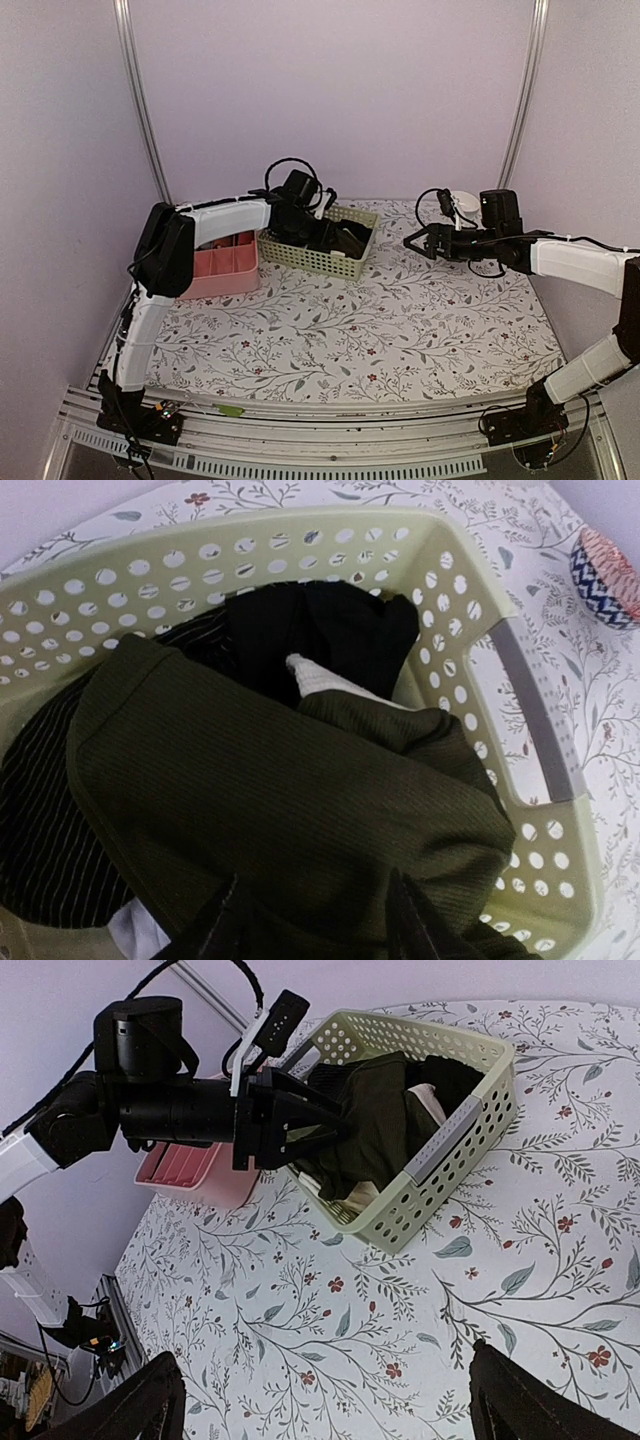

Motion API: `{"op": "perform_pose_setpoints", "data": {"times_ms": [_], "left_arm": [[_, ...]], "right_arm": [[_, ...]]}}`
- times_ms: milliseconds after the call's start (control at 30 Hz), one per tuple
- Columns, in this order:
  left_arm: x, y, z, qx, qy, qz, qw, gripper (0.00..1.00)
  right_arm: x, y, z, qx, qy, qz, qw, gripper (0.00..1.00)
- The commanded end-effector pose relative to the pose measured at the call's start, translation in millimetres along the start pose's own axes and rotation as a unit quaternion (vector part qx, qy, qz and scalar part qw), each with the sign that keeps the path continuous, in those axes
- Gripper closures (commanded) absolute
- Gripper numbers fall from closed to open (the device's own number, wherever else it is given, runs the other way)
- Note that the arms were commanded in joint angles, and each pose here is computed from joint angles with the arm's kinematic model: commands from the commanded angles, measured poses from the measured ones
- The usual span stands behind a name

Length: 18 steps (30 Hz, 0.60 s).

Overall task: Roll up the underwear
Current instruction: Pick up the underwear from the bin.

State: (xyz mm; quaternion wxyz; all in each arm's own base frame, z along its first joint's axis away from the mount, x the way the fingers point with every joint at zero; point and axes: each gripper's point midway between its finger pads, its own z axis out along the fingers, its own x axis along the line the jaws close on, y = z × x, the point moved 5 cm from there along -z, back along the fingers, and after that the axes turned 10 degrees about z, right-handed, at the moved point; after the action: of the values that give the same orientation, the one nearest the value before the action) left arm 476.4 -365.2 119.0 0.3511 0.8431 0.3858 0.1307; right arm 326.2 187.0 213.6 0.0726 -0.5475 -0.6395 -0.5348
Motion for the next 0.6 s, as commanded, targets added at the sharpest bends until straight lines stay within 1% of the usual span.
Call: {"op": "perform_pose_setpoints", "data": {"times_ms": [0,100,167,200,233,267,300,333,367,500,567], "left_arm": [[16.9,7.4,-1.0,-0.004,-0.006,-0.021,1.000,0.56],[22.2,9.4,0.1,-0.004,-0.010,-0.026,1.000,0.66],[24.9,9.7,0.6,-0.003,-0.010,-0.029,1.000,0.68],[25.2,9.9,0.7,-0.002,-0.010,-0.028,1.000,0.65],[26.3,9.6,0.3,0.001,-0.005,-0.028,1.000,0.60],[27.7,9.2,-0.5,0.003,0.001,-0.029,1.000,0.52],[28.2,7.8,-0.4,0.006,0.003,-0.030,1.000,0.46],[28.1,7.0,-0.3,0.007,0.003,-0.031,1.000,0.44],[27.9,4.9,1.6,0.009,0.001,-0.031,0.999,0.44],[25.5,-2.2,10.9,0.018,-0.012,-0.032,0.999,0.49],[24.4,-5.5,15.9,0.022,-0.019,-0.034,0.999,0.49]], "right_arm": [[2.3,1.2,-3.8,-0.006,0.003,-0.007,1.000,0.01],[2.1,1.6,-3.9,-0.007,0.000,-0.008,1.000,0.01],[1.6,1.3,-4.4,-0.007,-0.001,-0.008,1.000,0.01],[1.6,1.0,-4.6,-0.006,-0.002,-0.009,1.000,0.01],[1.7,1.2,-5.0,-0.007,-0.002,-0.009,1.000,0.01],[2.1,1.6,-5.1,-0.008,-0.002,-0.010,1.000,0.01],[1.8,1.5,-5.1,-0.008,-0.003,-0.011,1.000,0.01],[1.6,1.3,-4.6,-0.007,-0.002,-0.010,1.000,0.01],[1.2,1.1,-4.1,-0.006,-0.003,-0.010,1.000,0.01],[1.3,1.4,-3.1,-0.005,0.000,-0.009,1.000,0.01],[1.3,1.7,-3.4,-0.006,-0.001,-0.009,1.000,0.01]]}}
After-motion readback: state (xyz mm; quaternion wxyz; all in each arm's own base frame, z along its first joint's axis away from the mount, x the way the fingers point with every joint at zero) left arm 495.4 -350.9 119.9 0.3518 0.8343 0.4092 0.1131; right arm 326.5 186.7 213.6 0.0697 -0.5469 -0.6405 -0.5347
